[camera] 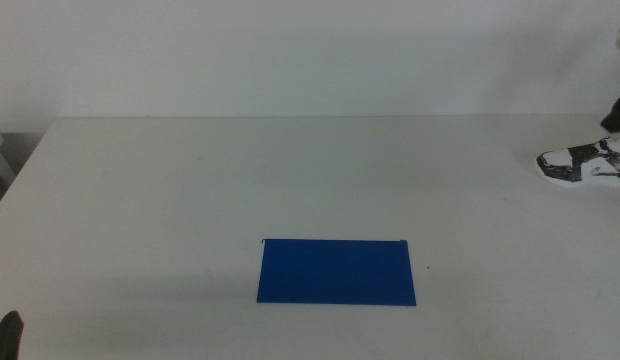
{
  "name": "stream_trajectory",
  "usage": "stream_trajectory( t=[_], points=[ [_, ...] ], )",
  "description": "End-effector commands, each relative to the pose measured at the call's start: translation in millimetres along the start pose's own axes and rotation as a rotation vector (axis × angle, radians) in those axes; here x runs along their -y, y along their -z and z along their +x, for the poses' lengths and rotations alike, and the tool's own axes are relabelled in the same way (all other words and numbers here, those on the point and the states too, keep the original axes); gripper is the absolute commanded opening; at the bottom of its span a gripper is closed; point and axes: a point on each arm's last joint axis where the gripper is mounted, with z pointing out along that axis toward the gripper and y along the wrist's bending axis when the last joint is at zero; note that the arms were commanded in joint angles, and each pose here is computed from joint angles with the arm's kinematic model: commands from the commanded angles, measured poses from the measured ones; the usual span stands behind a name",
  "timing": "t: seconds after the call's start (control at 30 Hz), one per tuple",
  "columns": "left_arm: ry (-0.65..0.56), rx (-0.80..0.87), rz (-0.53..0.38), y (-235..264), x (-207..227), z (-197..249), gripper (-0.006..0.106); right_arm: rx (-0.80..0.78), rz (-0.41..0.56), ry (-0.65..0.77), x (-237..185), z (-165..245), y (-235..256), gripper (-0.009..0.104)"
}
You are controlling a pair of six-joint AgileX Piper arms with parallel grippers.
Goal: Use one arm to grab the shoe from the table and place it on the mat.
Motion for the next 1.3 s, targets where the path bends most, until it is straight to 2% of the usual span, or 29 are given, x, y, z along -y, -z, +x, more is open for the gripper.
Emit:
stream_trajectory(
  t=[0.0, 0.2, 0.43, 0.73, 0.93, 1.27],
  points=[
    [0.013, 0.102, 0.009, 2, 1, -7, 0.093, 0.042, 0.108, 0.089, 14, -11, 28, 0.091],
    [0.013, 0.102, 0.009, 2, 1, -7, 0.093, -0.040, 0.099, 0.266, 14, 0, 14, 0.090],
    [0.013, 0.102, 0.009, 2, 1, -7, 0.093, -0.095, 0.053, 0.351, 11, 5, 12, 0.083],
    [0.013, 0.102, 0.009, 2, 1, -7, 0.093, -0.076, -0.008, 0.506, 6, 7, 1, 0.080],
    [0.013, 0.102, 0.009, 2, 1, -7, 0.093, -0.079, -0.036, 0.554, 2, 13, -19, 0.080],
    [0.013, 0.102, 0.009, 2, 1, -7, 0.093, -0.076, 0.038, 0.557, 7, 15, -34, 0.080]
  ],
)
